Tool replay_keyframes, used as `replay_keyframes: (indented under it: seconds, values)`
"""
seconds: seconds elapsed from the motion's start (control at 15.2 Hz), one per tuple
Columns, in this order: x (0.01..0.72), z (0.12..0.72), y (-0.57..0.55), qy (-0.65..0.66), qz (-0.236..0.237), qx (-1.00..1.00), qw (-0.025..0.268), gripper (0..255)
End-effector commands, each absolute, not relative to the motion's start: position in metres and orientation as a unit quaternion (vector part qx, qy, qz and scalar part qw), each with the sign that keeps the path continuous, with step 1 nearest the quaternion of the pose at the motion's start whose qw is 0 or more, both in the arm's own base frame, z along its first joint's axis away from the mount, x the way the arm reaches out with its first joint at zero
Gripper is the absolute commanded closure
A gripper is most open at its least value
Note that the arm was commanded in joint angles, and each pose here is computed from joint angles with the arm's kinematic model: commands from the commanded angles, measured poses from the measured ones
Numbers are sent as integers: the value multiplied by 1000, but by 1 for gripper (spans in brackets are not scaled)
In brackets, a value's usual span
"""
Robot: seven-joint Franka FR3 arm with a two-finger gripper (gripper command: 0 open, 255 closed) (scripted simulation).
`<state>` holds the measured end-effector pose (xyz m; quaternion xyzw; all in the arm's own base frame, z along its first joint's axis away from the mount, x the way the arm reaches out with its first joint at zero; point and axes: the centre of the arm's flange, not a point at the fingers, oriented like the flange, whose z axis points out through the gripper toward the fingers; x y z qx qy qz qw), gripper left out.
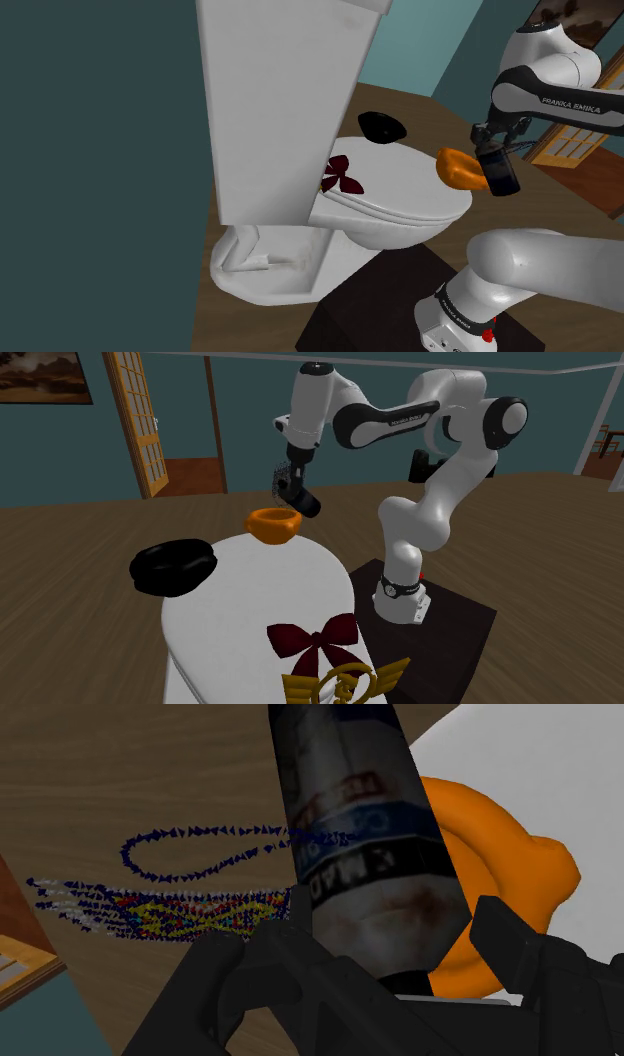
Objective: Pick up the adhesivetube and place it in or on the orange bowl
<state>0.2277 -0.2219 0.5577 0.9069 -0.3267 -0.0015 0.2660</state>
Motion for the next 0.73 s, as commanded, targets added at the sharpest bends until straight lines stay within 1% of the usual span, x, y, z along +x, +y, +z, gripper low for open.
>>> replay_keyframes:
  seconds: [0.0, 0.53, 0.66]
  values:
    - [228, 547, -222, -327, -1, 907, 266, 255]
    - [228, 502, -222, -327, -1, 907, 266, 255]
    - [228, 502, -222, -327, -1, 907, 266, 255]
